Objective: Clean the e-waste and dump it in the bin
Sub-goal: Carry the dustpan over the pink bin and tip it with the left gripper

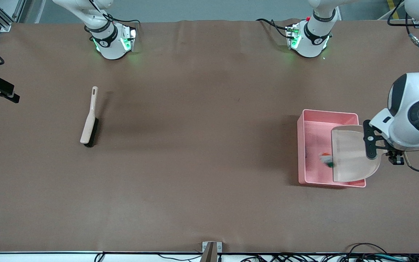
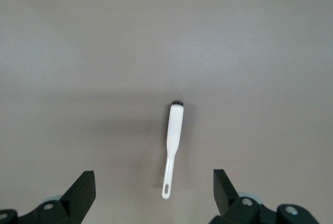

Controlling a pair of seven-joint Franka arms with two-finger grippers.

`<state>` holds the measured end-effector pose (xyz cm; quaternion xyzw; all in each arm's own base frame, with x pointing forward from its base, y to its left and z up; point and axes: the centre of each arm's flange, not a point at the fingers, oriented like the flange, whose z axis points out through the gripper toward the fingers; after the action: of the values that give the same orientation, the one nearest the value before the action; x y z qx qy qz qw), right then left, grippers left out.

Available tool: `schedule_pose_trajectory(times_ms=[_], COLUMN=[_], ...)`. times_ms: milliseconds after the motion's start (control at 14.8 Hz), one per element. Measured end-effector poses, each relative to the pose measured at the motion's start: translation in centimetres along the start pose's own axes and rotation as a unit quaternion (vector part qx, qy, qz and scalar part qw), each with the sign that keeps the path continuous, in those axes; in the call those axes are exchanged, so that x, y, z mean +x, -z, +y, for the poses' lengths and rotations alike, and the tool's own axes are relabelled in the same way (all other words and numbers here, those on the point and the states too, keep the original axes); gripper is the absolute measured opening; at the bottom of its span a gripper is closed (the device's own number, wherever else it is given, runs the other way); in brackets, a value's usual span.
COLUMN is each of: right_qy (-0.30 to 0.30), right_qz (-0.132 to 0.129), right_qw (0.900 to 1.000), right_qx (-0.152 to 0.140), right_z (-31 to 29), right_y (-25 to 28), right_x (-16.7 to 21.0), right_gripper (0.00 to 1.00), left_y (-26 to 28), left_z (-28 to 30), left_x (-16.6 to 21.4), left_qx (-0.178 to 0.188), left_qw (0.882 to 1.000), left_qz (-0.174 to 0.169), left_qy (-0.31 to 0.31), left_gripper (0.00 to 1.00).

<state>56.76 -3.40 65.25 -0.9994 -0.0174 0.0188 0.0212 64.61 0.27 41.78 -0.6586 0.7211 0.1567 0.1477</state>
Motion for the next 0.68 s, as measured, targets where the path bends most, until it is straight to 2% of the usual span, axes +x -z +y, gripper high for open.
schedule_pose_trajectory(times_ms=[203, 339, 678], right_qy=[-0.016, -0.014, -0.015], right_qz=[-0.032, -0.043, -0.033], right_qw=[0.999, 0.998, 0.998], right_qx=[-0.018, -0.032, -0.042], right_z=[-0.1, -1.1, -1.8], right_y=[-1.2, -2.1, -1.9], right_x=[-0.4, -0.7, -0.8], right_gripper=[1.00, 1.00, 1.00], left_y=[2.0, 4.2, 9.4], left_z=[0.2, 0.2, 0.0], left_x=[-0.5, -0.5, 2.6], left_qx=[0.017, 0.036, 0.066], left_qw=[1.000, 0.999, 0.995], left_qz=[-0.004, -0.001, 0.070], left_qy=[0.005, 0.011, 0.040], left_gripper=[0.33, 0.33, 0.33])
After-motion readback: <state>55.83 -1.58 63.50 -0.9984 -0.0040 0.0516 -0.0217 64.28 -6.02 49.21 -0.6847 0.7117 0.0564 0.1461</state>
